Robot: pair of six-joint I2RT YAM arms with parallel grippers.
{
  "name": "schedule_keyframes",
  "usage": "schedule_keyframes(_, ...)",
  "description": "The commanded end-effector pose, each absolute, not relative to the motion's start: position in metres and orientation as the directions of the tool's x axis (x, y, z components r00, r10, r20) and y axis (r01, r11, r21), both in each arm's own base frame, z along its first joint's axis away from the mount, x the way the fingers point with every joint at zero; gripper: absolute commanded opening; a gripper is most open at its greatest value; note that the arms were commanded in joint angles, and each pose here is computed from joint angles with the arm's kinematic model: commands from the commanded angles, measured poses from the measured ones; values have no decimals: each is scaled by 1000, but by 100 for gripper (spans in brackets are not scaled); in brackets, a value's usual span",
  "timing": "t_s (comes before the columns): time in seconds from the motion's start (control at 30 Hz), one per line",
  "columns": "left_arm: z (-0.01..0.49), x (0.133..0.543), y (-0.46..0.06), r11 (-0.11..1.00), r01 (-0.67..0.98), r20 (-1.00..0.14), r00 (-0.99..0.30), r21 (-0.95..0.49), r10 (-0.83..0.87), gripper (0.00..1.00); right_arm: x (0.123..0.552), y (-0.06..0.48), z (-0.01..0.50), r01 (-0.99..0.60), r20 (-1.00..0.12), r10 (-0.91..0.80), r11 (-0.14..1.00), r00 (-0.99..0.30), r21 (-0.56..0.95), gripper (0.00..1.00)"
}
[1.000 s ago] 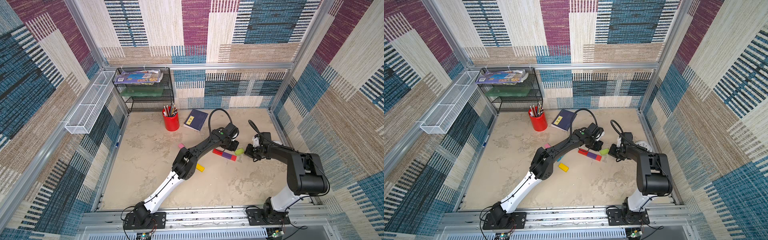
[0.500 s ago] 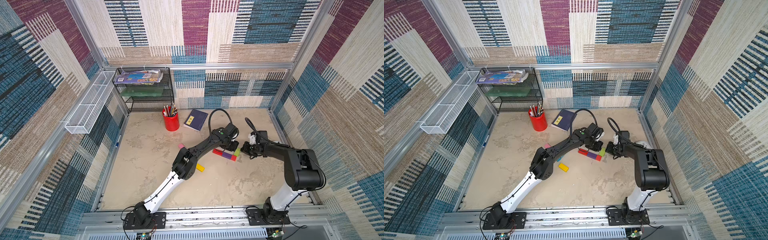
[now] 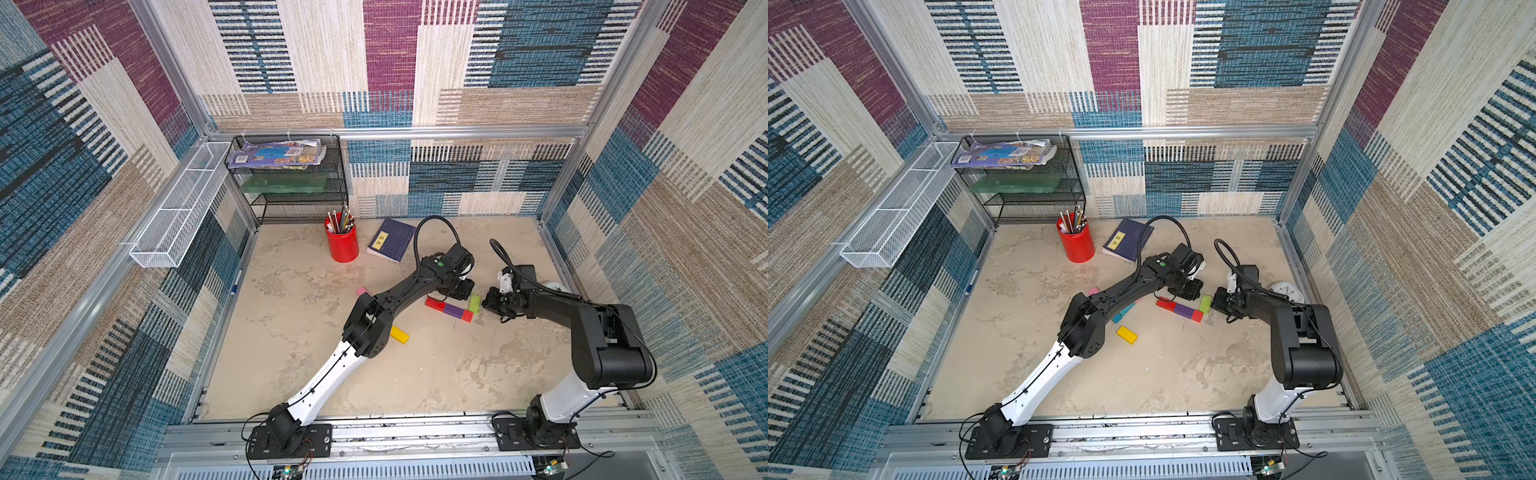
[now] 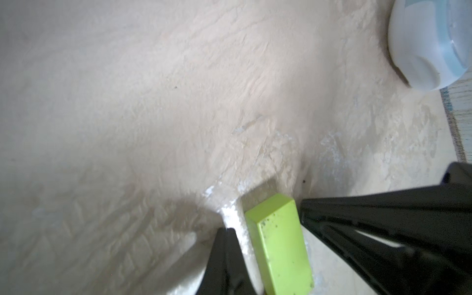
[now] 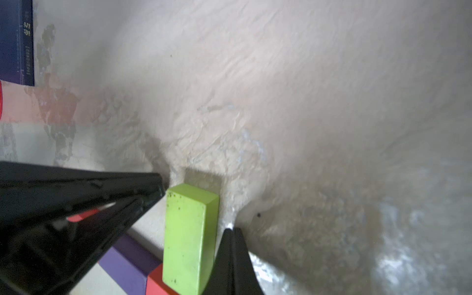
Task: Assemble the letter v with building blocks
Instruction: Assemble the building block at the center of the board.
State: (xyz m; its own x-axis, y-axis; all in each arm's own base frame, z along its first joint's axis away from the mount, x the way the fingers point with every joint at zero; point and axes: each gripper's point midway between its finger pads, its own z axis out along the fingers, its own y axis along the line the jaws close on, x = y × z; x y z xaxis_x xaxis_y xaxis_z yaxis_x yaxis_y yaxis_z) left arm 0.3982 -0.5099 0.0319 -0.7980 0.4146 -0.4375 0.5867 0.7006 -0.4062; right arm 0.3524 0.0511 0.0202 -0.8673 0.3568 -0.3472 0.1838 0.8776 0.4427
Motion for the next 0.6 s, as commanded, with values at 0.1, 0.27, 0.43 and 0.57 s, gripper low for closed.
schedule_keyframes(0.1, 32, 395, -504, 703, 596, -424, -793, -387, 438, 0, 320, 56, 1, 218, -247, 343, 880, -906, 422, 0)
schedule_keyframes(0.27, 33, 392, -507, 694, 592, -418, -798, -410, 434, 0, 320, 60, -2, 212, -240, 336, 879, -911, 427, 0)
schedule_keyframes(0.43, 32, 390, -507, 693, 591, -413, -800, -414, 435, 0, 321, 62, -1, 207, -241, 332, 879, -912, 430, 0)
schedule_keyframes(0.57, 32, 390, -507, 691, 592, -413, -799, -415, 437, 0, 321, 62, -2, 206, -241, 332, 879, -912, 430, 0)
